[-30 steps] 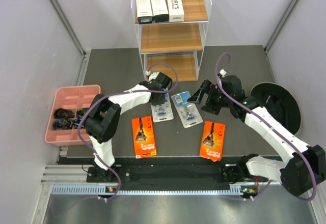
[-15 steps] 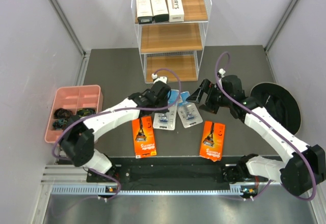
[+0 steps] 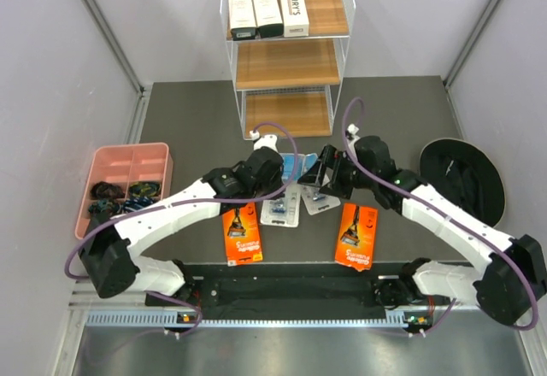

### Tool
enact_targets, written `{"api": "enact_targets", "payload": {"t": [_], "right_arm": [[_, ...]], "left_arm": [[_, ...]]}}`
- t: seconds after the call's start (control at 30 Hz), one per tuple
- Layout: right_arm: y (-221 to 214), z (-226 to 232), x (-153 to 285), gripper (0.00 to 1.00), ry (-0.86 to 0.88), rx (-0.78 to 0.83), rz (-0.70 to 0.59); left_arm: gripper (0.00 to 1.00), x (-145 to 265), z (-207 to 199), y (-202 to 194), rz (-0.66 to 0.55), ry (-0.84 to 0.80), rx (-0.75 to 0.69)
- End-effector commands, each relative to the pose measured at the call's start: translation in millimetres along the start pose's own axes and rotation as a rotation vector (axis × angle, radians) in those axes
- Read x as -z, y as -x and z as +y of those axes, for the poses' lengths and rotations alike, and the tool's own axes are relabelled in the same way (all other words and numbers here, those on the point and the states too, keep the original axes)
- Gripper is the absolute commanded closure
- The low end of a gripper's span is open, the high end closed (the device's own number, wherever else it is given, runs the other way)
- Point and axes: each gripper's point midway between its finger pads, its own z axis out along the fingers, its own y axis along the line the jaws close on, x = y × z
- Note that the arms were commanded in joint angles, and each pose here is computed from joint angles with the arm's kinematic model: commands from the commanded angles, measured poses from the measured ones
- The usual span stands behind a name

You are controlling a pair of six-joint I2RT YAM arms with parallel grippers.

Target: Place and organize the shaving razors onto the shelf

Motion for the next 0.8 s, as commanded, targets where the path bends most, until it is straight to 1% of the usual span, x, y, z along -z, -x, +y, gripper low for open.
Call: {"api": "enact_targets", "payload": {"t": [0.0, 0.03, 0.13, 0.2, 0.23, 0.3, 0.4, 0.47, 0.5, 0.53, 0.63, 0.73, 0.77], "right_arm": [[4, 18, 16, 0.07, 0.044, 0.050, -0.123], [6, 16, 18, 0.07, 0.032, 0.052, -0.152], [-1, 7, 21, 0.08, 0.008, 0.055, -0.172], [-5, 7, 22, 0.08, 0.009, 0.059, -0.176], [-8, 3, 21, 0.08, -0.004, 0.060, -0.182], [-10, 3, 20, 0.09, -0.003, 0.062, -0.193], [-14, 6, 18, 0.09, -0.013, 0.087, -0.217], [-18, 12, 16, 0.11, -0.007, 0.110, -0.230], [-16, 12, 15, 0.12, -0.014, 0.115, -0.245], [-21, 15, 13, 0.12, -0.008, 0.128, -0.238], [-21, 22, 9, 0.15, 0.009, 0.141, -0.259], [-25, 28, 1, 0.18, 0.022, 0.171, -0.251], [-30, 26, -6, 0.20, 0.007, 0.180, -0.232]], "left_arm": [[1.00, 6, -17, 36, -0.090, -0.005, 0.149], [1.00, 3, -16, 37, -0.089, 0.003, 0.170], [1.00, 0, -18, 45, -0.094, -0.013, 0.269], [1.00, 0, -23, 50, -0.092, -0.049, 0.346], [1.00, -2, -16, 52, -0.093, -0.047, 0.387], [1.00, -3, -15, 55, -0.079, -0.078, 0.486], [1.00, -8, 10, 64, -0.089, -0.098, 0.655], [1.00, -7, 12, 66, -0.087, -0.156, 0.748], [1.00, -8, 22, 71, -0.106, -0.153, 0.787], [1.00, -6, 19, 70, -0.094, -0.197, 0.799], [1.00, -6, 25, 73, -0.097, -0.212, 0.865], [1.00, -7, 24, 75, -0.086, -0.267, 0.909], [1.00, -6, 20, 74, -0.062, -0.298, 0.920]]}}
